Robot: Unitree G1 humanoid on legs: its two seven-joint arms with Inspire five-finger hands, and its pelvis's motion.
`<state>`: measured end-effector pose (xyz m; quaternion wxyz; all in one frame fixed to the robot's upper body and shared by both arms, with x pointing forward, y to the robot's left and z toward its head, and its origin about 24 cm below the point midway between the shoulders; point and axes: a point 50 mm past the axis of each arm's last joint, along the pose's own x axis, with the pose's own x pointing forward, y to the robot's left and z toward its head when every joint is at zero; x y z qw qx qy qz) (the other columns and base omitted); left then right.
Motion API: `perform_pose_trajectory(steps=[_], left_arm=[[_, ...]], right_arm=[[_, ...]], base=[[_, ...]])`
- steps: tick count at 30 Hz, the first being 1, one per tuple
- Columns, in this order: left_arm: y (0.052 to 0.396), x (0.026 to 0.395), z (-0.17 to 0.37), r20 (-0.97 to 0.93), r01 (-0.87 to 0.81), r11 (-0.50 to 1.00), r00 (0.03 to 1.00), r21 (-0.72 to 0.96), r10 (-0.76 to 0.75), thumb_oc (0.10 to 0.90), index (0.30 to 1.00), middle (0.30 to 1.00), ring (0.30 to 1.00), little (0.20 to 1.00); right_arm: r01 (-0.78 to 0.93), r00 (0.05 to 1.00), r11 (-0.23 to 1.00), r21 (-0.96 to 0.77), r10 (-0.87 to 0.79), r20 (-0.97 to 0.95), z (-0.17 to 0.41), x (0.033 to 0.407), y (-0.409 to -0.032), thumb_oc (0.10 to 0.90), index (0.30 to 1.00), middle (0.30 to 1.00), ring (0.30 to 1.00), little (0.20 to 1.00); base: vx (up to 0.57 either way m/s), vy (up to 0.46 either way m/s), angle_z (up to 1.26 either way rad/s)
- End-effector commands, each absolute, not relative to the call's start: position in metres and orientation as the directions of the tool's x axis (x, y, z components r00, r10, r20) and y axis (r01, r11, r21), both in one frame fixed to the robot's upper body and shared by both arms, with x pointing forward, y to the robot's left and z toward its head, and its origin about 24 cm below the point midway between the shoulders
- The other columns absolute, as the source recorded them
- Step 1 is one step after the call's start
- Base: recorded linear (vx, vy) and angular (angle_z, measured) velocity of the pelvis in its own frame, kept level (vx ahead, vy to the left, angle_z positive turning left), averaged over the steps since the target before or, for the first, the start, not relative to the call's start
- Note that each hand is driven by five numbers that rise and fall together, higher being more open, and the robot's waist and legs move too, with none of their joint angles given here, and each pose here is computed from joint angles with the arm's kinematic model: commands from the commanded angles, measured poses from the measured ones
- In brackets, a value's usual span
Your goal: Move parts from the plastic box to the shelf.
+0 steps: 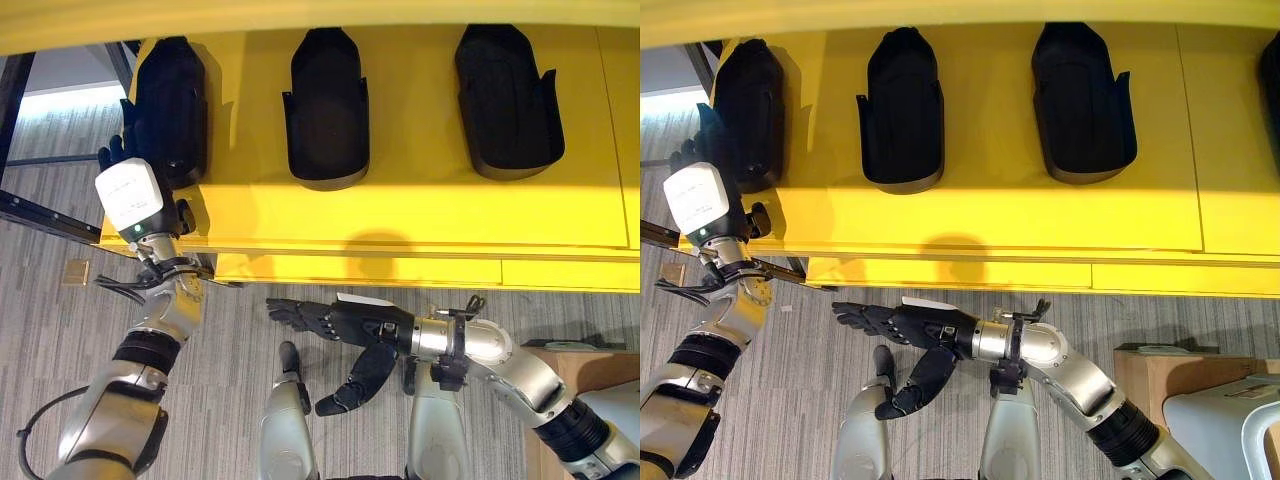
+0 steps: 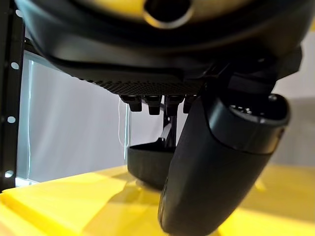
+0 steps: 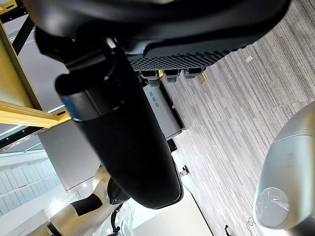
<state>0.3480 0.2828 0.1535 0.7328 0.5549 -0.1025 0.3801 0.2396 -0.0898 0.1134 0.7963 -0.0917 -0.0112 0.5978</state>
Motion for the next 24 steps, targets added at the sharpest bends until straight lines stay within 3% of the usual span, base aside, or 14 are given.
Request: perform_pose_trajectory(steps=[1, 8, 15, 20, 24], left_arm=[[0.307, 0.344, 0.215, 0.771, -0.843, -0.044, 0.467, 0.535, 0.434, 0.9, 1.0, 1.0, 1.0, 1.0], [0.294, 0.342, 0.24, 0.873, -0.918, 0.028, 0.385, 0.395, 0.301, 0.9, 1.0, 1.0, 1.0, 1.0], [0.28, 0.32, 0.223, 0.899, -0.922, 0.174, 0.38, 0.347, 0.219, 0.9, 1.0, 1.0, 1.0, 1.0], [0.263, 0.294, 0.192, 0.863, -0.848, 0.345, 0.477, 0.402, 0.168, 0.9, 1.0, 1.0, 1.0, 1.0], [0.242, 0.263, 0.162, 0.773, -0.699, 0.475, 0.632, 0.535, 0.06, 0.9, 1.0, 1.0, 1.0, 1.0]], right_arm=[[-0.959, 0.126, 0.16, -0.232, 0.98, 0.155, 0.147, 0.222, -0.065, 0.9, 1.0, 1.0, 1.0, 1.0], [-0.961, 0.118, 0.155, -0.23, 0.979, 0.166, 0.145, 0.218, -0.067, 0.9, 1.0, 1.0, 1.0, 1.0], [-0.951, 0.178, 0.222, -0.216, 0.963, 0.203, 0.137, 0.214, -0.073, 0.9, 1.0, 1.0, 1.0, 1.0], [-0.936, 0.255, 0.3, -0.186, 0.939, 0.232, 0.128, 0.212, -0.083, 0.9, 1.0, 1.0, 1.0, 1.0], [-0.912, 0.336, 0.379, -0.158, 0.91, 0.244, 0.124, 0.212, -0.095, 0.9, 1.0, 1.0, 1.0, 1.0]], base=[[0.0, 0.0, 0.0], [0.0, -0.028, -0.03], [0.02, -0.047, 0.04], [0.05, -0.032, 0.11], [0.07, -0.049, 0.19]])
